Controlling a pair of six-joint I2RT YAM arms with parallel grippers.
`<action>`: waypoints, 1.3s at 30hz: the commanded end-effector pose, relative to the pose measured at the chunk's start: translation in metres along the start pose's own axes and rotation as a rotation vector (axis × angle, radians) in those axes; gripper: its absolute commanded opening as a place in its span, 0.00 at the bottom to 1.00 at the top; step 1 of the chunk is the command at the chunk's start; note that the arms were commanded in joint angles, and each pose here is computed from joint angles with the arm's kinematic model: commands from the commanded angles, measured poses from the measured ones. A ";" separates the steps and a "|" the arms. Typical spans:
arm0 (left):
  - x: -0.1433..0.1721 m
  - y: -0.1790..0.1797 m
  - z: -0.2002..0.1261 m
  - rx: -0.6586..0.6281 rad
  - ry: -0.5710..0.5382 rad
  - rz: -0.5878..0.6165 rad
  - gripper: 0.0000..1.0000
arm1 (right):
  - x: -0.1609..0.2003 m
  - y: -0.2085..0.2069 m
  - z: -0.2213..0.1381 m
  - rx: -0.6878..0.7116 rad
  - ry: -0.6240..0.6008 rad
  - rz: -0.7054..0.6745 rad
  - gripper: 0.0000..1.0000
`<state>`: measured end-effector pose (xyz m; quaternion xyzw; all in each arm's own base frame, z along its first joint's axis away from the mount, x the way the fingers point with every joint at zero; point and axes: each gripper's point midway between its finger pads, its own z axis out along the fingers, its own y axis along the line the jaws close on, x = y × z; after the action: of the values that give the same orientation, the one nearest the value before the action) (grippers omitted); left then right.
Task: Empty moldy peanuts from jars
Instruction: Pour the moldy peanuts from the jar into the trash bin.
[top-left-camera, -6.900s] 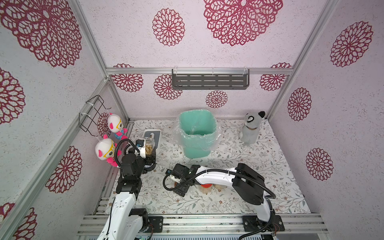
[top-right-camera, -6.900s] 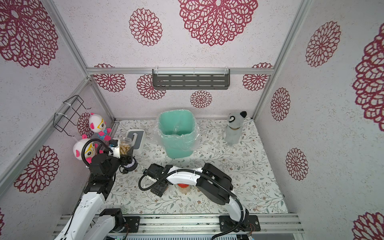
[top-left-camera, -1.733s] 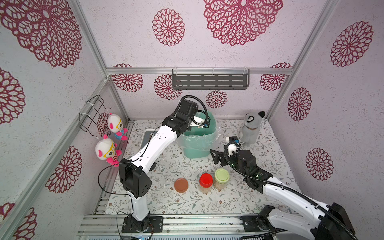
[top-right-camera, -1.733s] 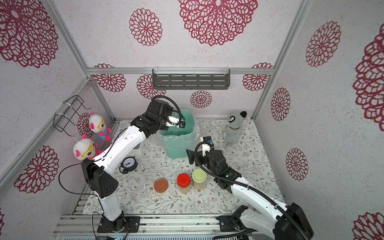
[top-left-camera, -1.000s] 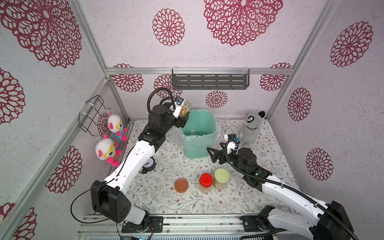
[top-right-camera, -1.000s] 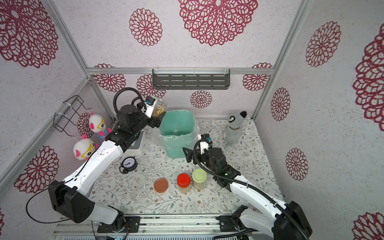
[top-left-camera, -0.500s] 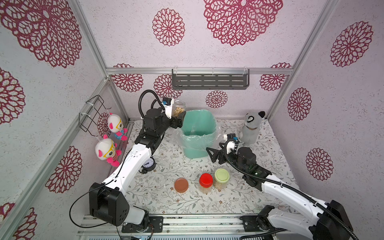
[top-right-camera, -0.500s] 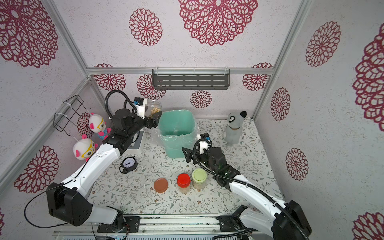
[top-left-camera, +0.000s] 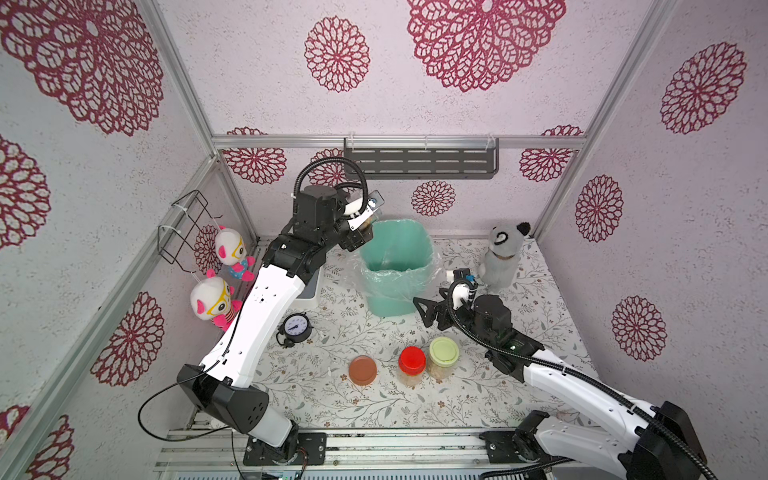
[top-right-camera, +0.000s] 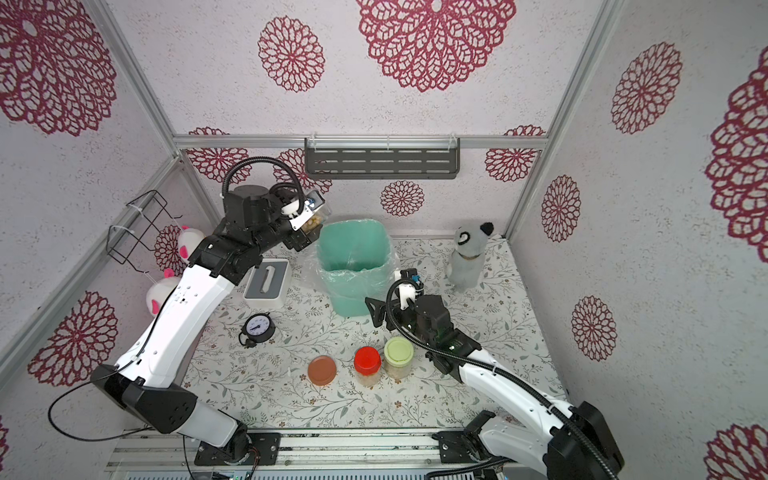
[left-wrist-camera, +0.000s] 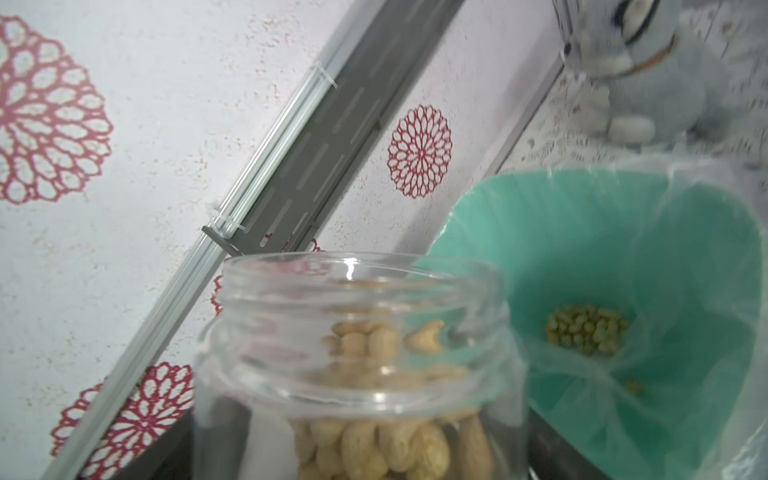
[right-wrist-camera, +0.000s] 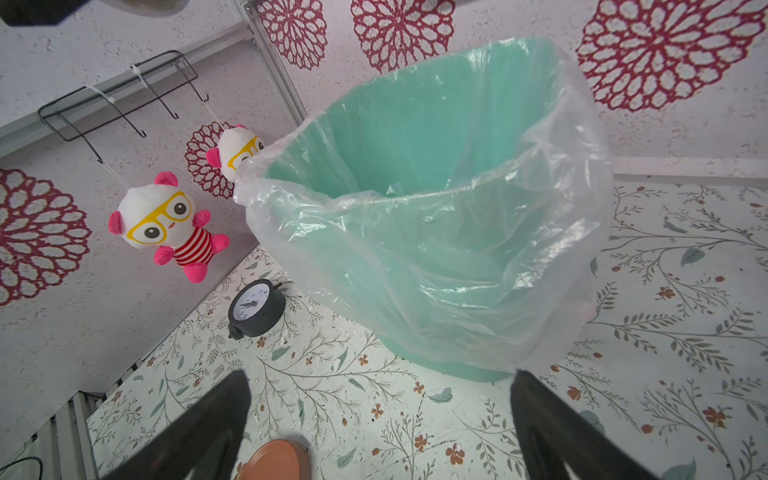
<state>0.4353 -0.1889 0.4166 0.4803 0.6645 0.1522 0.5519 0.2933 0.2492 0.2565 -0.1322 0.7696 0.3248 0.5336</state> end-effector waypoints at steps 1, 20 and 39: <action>0.002 -0.003 0.003 0.005 0.080 0.346 0.00 | -0.023 0.002 -0.009 0.008 -0.068 0.012 0.99; -0.023 -0.013 0.061 -0.049 0.154 1.136 0.00 | -0.022 0.001 -0.010 0.007 -0.079 -0.018 0.99; -0.017 -0.046 0.067 0.018 0.092 1.268 0.00 | -0.014 -0.001 -0.010 0.005 -0.079 -0.019 0.99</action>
<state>0.4771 -0.2429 0.3205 0.8021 0.3149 0.4195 0.2856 0.2894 0.2419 0.2488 -0.1295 0.7720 0.3156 0.5363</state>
